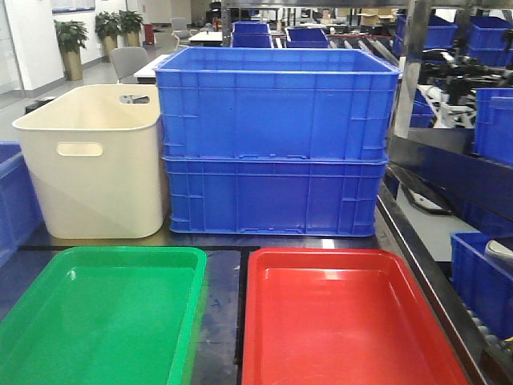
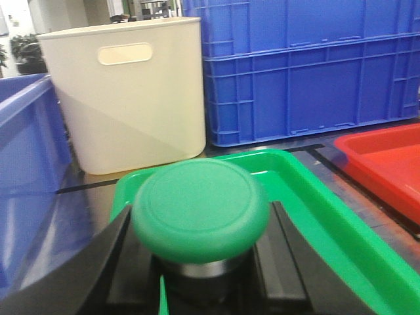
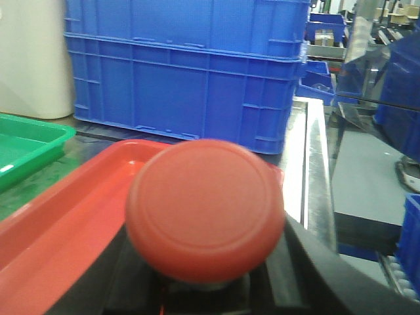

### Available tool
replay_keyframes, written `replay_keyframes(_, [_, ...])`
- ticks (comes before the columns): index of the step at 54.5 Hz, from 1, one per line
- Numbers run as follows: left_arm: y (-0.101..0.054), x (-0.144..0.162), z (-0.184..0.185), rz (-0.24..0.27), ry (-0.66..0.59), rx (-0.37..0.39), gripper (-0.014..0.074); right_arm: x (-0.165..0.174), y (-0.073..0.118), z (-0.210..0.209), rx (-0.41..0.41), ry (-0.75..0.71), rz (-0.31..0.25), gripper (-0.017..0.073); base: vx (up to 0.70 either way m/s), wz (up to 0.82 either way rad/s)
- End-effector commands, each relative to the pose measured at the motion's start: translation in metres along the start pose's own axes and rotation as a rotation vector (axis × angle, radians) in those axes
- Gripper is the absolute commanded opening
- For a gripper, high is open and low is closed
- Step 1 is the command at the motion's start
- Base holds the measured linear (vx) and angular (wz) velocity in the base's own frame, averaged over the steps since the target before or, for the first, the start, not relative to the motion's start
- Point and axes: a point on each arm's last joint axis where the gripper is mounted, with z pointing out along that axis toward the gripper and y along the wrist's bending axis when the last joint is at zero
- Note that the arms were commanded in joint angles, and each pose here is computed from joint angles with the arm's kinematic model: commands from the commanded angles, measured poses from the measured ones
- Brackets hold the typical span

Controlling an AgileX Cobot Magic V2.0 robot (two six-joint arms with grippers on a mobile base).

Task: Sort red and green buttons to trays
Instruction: 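Move the left gripper over the green tray, right over the red tray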

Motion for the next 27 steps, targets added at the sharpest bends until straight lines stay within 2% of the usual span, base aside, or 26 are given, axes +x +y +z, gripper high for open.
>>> replay_keyframes(1, [-0.003, -0.014, 0.000, -0.019, -0.070, 0.043, 0.0000, -0.016, 0.003, -0.001, -0.041, -0.084, -0.004, -0.0008, 0.03, -0.12])
replay_keyframes(17, [-0.004, -0.014, 0.000, -0.019, -0.071, 0.044, 0.0000, -0.017, 0.005, 0.000, -0.058, -0.101, -0.002, -0.0008, 0.02, -0.06])
replay_keyframes(23, [-0.005, -0.016, 0.001, -0.011, -0.087, 0.064, 0.0000, -0.016, 0.008, 0.009, -0.108, -0.105, 0.004, -0.0008, 0.00, 0.00])
replay_keyframes(27, [-0.007, -0.013, 0.006, -0.016, -0.075, 0.087, 0.0000, -0.013, 0.013, 0.023, -0.176, -0.108, -0.003, -0.0008, 0.00, 0.00])
